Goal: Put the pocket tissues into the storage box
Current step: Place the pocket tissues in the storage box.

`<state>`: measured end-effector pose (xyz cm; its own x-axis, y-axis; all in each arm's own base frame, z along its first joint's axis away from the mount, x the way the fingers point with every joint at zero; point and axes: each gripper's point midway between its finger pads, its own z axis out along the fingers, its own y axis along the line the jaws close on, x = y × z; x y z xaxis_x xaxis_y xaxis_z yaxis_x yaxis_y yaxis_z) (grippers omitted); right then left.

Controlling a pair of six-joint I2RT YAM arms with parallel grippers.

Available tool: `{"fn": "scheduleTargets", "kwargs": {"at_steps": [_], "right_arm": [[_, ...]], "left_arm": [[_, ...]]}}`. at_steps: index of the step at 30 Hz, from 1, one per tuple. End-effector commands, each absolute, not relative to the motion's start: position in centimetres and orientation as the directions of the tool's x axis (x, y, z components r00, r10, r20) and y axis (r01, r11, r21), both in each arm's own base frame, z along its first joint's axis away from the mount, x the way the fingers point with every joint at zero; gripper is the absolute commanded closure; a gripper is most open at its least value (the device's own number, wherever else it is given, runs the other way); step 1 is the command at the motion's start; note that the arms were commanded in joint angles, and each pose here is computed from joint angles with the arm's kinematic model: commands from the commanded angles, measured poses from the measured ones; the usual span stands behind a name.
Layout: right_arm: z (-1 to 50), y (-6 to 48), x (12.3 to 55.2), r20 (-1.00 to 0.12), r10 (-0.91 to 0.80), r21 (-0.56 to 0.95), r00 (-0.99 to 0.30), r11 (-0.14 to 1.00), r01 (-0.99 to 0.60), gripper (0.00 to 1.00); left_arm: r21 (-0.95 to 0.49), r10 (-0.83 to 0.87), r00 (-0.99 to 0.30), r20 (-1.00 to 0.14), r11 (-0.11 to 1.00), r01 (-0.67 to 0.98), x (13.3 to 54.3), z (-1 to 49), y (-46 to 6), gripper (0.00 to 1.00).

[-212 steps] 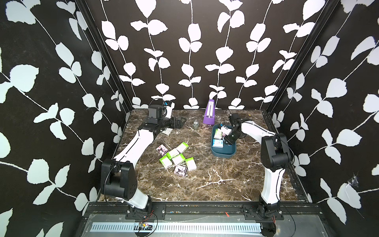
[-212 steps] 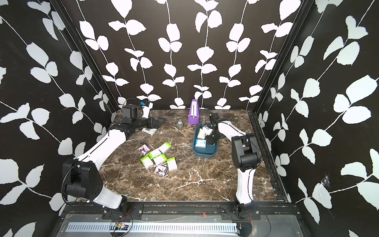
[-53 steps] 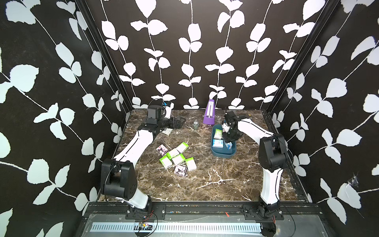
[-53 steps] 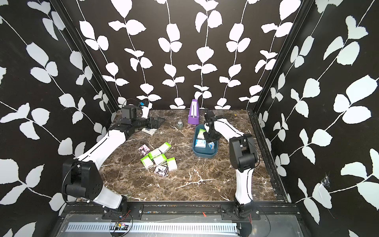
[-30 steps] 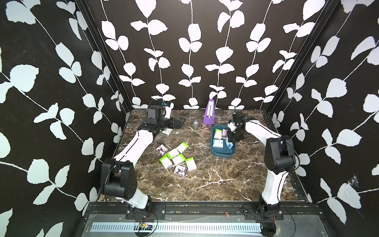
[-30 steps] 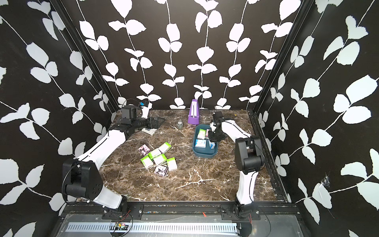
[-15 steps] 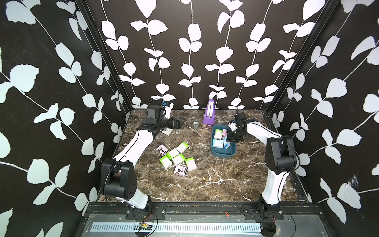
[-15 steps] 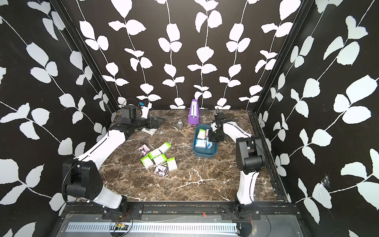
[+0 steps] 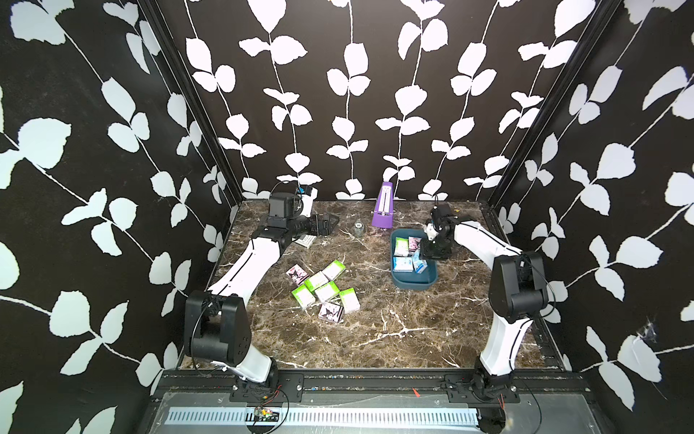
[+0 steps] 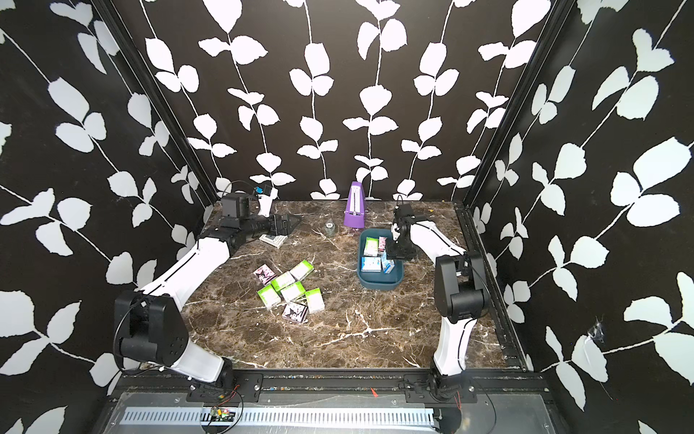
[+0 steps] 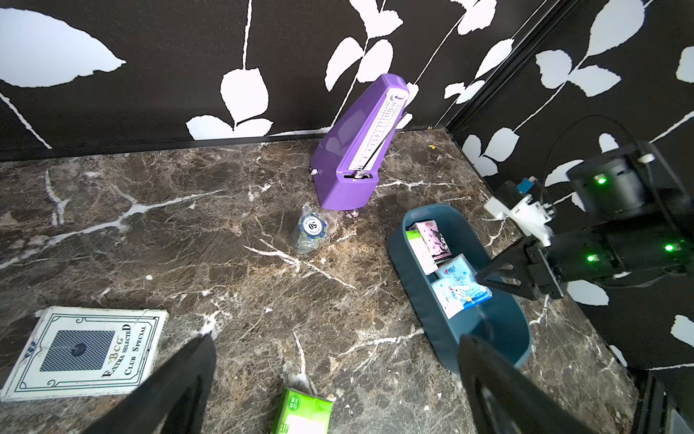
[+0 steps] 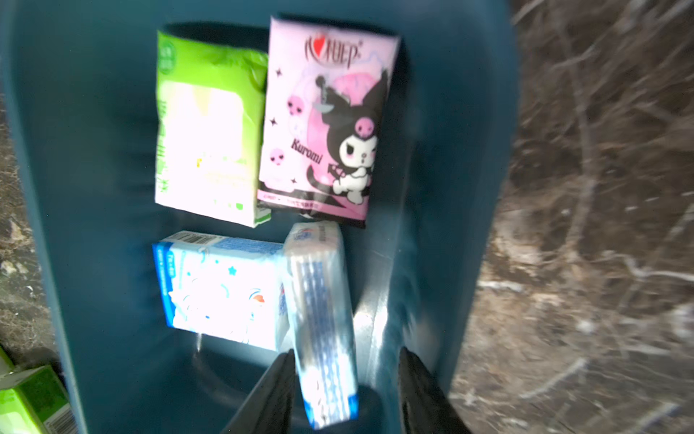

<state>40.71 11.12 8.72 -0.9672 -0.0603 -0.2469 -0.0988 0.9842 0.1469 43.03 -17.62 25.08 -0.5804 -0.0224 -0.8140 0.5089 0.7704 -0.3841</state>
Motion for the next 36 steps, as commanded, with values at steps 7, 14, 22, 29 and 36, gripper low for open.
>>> {"fn": "scheduleTargets", "kwargs": {"at_steps": [7,14,22,29,36], "right_arm": [[12.4,13.0,40.4,-0.285,-0.237,0.001,-0.929,0.969,-0.247,0.55],[11.2,14.3,39.8,-0.227,-0.321,-0.113,-0.919,0.946,-0.303,0.59],[10.2,14.9,40.0,-0.183,-0.377,-0.190,-0.908,0.920,-0.343,0.61],[9.2,14.7,40.1,-0.154,-0.384,-0.215,-0.910,0.912,-0.349,0.64],[8.2,14.7,40.0,-0.131,-0.390,-0.217,-0.911,0.908,-0.358,0.66]], "left_arm": [[-0.386,-0.040,-0.555,-0.831,0.759,0.524,43.0,26.2,-17.6,0.01],[-0.381,-0.036,-0.551,-0.834,0.760,0.527,42.9,26.4,-17.6,0.01],[-0.377,-0.032,-0.551,-0.834,0.763,0.526,42.8,26.2,-17.5,0.01],[-0.373,-0.030,-0.551,-0.834,0.766,0.523,42.8,26.0,-17.4,0.01],[-0.372,-0.030,-0.550,-0.834,0.768,0.522,42.8,26.1,-17.3,0.01]]}}
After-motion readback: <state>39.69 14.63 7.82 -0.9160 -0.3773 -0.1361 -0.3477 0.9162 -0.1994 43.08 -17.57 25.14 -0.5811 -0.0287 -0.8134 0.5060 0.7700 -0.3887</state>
